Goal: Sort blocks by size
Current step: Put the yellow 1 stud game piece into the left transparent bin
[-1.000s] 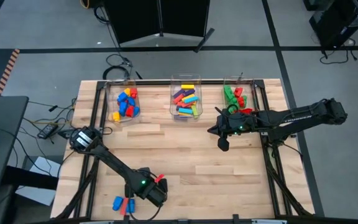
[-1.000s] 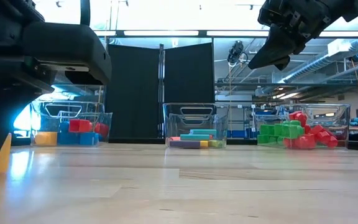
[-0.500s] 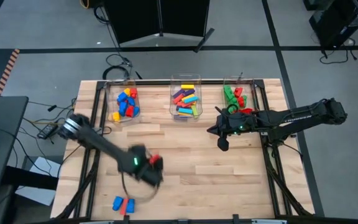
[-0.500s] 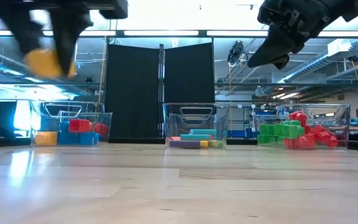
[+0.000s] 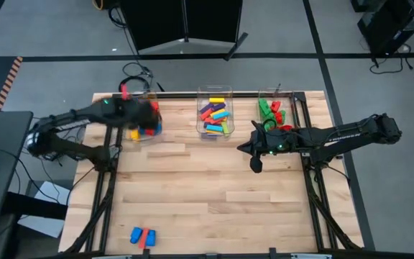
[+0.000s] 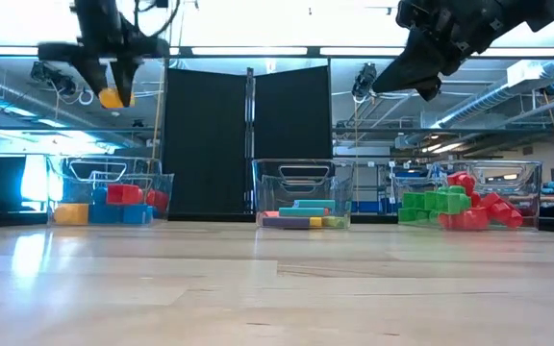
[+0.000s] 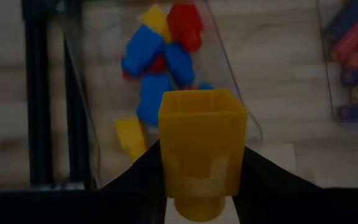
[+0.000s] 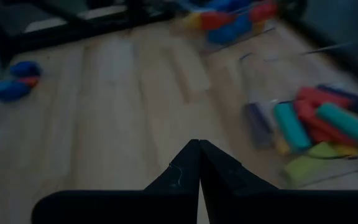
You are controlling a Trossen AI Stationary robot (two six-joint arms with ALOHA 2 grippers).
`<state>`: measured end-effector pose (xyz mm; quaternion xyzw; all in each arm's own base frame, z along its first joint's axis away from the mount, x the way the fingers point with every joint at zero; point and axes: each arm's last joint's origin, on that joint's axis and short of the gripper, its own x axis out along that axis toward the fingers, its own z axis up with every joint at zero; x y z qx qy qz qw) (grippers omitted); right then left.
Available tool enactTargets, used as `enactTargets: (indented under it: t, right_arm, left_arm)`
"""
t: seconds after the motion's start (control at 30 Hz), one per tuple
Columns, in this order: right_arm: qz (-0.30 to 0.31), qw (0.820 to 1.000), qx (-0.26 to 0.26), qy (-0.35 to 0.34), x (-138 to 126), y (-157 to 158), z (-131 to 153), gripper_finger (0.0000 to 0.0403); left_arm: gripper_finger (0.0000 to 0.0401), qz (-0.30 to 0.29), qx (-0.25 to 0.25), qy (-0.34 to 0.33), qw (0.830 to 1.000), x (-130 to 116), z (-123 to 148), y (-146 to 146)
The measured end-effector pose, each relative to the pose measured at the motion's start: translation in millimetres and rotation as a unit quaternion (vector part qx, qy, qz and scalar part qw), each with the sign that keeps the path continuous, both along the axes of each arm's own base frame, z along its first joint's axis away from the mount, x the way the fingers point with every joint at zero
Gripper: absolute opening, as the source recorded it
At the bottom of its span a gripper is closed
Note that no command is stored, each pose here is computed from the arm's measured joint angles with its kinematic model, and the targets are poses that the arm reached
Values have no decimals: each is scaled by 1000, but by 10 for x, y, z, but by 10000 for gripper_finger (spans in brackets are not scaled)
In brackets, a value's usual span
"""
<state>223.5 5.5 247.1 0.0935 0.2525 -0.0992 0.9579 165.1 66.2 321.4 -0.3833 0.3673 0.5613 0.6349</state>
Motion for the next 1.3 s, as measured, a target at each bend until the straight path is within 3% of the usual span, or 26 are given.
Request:
enactTargets:
  t: [0.23, 0.4, 0.5, 0.67, 0.77, 1.0, 1.3]
  right_arm:
    - [-98, 993, -47, -34, 14, -61, 59, 21]
    - [-122, 990, -53, -40, 15, -91, 70, 21]
    - [-137, 989, -29, -48, 15, -103, 70, 21]
    - [-157, 986, 2, -58, 15, -113, 70, 21]
    - [-157, 986, 4, -58, 15, -113, 70, 21]
    - [-162, 985, 10, -61, 15, -114, 70, 21]
    - [-164, 985, 9, -61, 14, -115, 71, 20]
  left_arm:
    - [135, -64, -16, -11, 998, -90, -262, 833]
    - [135, -75, -76, 22, 994, -112, -630, 1334]
    - [135, -93, -118, 30, 988, -81, -847, 1493]
    - [139, -114, -166, 54, 978, 17, -1137, 1601]
    - [179, -127, -198, 64, 970, 49, -1239, 1592]
    - [265, -165, -186, 69, 966, 81, -1257, 1611]
    - [286, -162, -174, 63, 969, 57, -1181, 1594]
